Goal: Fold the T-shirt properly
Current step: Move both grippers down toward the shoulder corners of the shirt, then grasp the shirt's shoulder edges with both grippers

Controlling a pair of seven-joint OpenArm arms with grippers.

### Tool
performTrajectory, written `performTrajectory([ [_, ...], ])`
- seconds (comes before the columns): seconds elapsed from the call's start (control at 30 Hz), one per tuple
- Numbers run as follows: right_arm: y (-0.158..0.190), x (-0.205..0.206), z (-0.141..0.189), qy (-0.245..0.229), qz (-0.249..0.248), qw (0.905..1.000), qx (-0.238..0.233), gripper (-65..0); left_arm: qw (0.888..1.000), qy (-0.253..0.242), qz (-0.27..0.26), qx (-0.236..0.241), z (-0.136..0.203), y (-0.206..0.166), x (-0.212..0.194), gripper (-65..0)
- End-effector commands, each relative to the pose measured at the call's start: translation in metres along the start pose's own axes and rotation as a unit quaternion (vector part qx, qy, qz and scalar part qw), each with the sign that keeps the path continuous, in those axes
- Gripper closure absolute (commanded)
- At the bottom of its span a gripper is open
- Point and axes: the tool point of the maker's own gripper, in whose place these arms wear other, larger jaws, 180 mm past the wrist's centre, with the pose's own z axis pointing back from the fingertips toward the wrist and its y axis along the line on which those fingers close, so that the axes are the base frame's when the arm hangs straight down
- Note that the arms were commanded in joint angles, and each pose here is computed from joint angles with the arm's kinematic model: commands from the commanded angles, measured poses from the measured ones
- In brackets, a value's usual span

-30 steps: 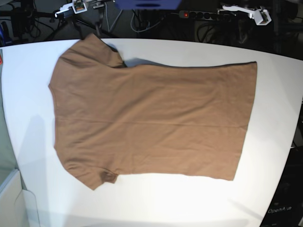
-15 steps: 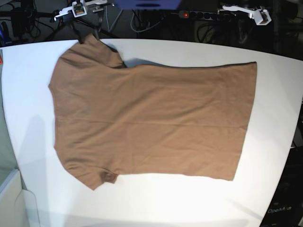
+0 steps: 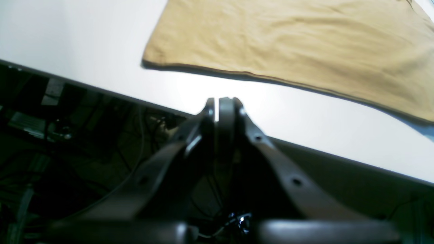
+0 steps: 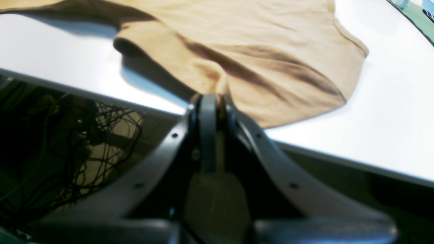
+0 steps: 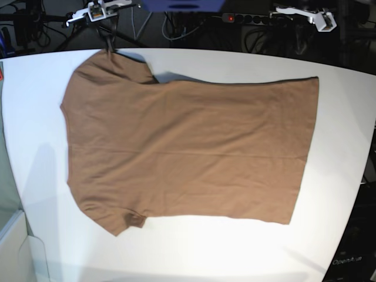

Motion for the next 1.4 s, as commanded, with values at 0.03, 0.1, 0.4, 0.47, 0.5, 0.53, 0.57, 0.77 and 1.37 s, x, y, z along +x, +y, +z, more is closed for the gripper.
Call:
performTrajectory([
  [0.03,-0.007,-0.003,0.002,0.010,0.008,0.9999,-0.001,-0.3,1.000,-0.014,0.000,-0.002,0.003,0.000,0.008,-1.1],
  [0.1,-0.009,-0.002,0.002,0.008,0.011,0.9999,0.001,-0.3,1.000,-0.014,0.000,-0.003,0.002,0.000,0.008,-1.1],
  [0.4,-0.017,-0.001,0.001,0.006,0.020,0.9998,0.000,-0.4,0.999,-0.047,0.000,-0.013,-0.003,-0.008,0.036,-1.1],
  [0.47,-0.024,0.004,-0.003,-0.001,0.027,0.9996,-0.009,-0.4,0.999,-0.038,-0.004,-0.012,-0.007,-0.007,0.040,-1.1],
  [0.5,-0.027,0.008,-0.005,-0.007,0.029,0.9995,-0.013,-0.4,0.999,-0.030,-0.007,-0.010,-0.009,-0.006,0.041,-1.1],
  [0.53,-0.030,0.012,-0.007,-0.013,0.032,0.9993,-0.016,-0.4,1.000,-0.023,-0.011,-0.009,-0.011,-0.005,0.043,-1.1],
  [0.57,-0.034,0.015,-0.009,-0.019,0.036,0.9990,-0.020,-0.4,1.000,-0.017,-0.013,-0.009,-0.014,-0.004,0.046,-1.1],
  [0.77,-0.048,0.019,-0.014,-0.013,0.055,0.9983,-0.015,-0.4,1.000,-0.006,-0.005,-0.008,-0.019,-0.010,0.045,-1.1],
  [1.37,-0.034,0.022,-0.017,-0.018,0.089,0.9956,0.023,-0.4,0.996,-0.046,0.051,0.055,-0.017,0.034,0.069,-19.1],
])
